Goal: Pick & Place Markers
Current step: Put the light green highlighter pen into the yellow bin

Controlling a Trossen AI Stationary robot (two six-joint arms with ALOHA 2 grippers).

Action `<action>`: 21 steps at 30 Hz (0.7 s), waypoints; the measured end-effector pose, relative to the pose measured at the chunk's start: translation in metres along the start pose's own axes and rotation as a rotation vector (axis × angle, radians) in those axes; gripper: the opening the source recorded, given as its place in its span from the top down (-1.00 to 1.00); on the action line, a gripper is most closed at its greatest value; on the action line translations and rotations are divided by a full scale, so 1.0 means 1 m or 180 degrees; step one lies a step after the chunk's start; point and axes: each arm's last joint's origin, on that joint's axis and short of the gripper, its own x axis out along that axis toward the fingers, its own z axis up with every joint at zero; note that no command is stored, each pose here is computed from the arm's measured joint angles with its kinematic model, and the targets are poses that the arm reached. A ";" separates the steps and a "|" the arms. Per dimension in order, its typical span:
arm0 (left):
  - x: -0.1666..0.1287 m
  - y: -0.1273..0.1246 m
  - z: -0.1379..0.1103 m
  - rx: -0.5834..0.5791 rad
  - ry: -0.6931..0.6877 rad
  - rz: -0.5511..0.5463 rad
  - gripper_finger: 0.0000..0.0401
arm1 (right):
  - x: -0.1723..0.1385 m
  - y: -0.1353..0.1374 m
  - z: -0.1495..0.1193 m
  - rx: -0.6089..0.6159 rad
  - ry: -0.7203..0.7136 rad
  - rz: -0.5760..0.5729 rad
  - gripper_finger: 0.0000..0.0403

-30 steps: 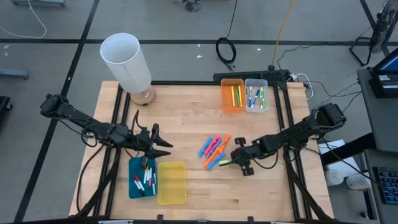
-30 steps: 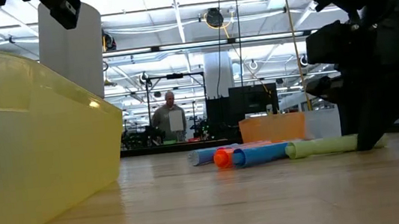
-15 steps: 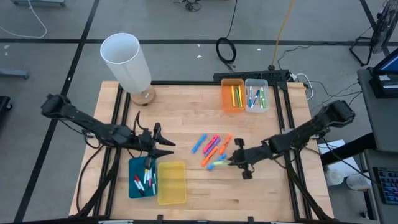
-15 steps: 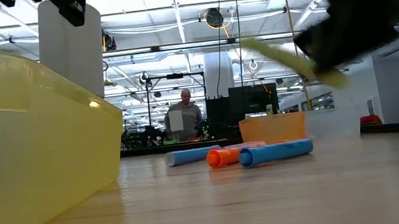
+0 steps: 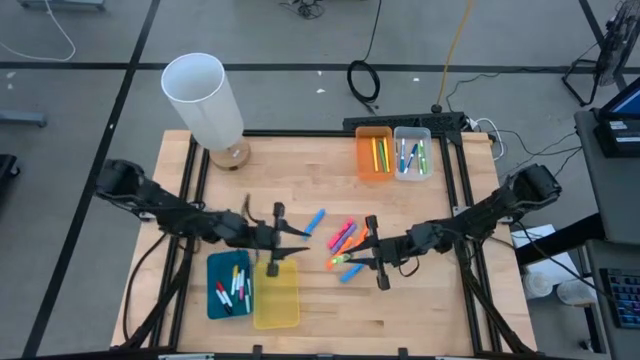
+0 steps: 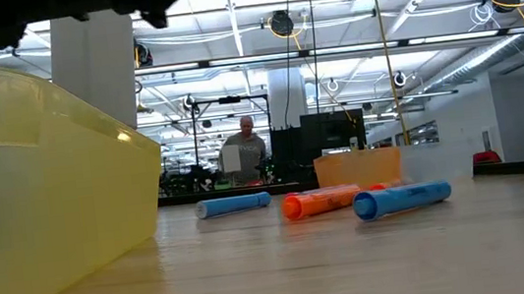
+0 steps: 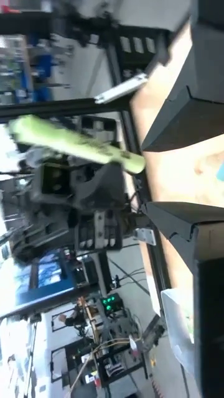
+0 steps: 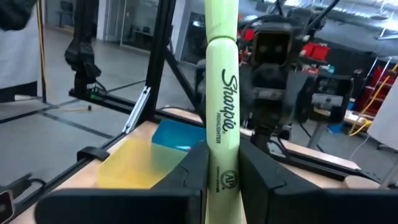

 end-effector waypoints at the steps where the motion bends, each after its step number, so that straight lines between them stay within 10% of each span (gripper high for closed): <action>1: 0.007 -0.003 -0.003 0.0092 0.0040 -0.0017 0.28 | 0.001 0.000 -0.001 0.0004 -0.0025 -0.0010 0.77; 10: 0.064 -0.027 0.000 0.0624 -0.0009 -0.0124 0.28 | 0.003 0.002 -0.007 -0.0017 0.0061 0.0004 0.77; 21: 0.078 -0.025 0.017 0.0425 -0.0154 -0.0073 0.28 | 0.003 0.002 -0.007 -0.0024 0.0065 0.0000 0.77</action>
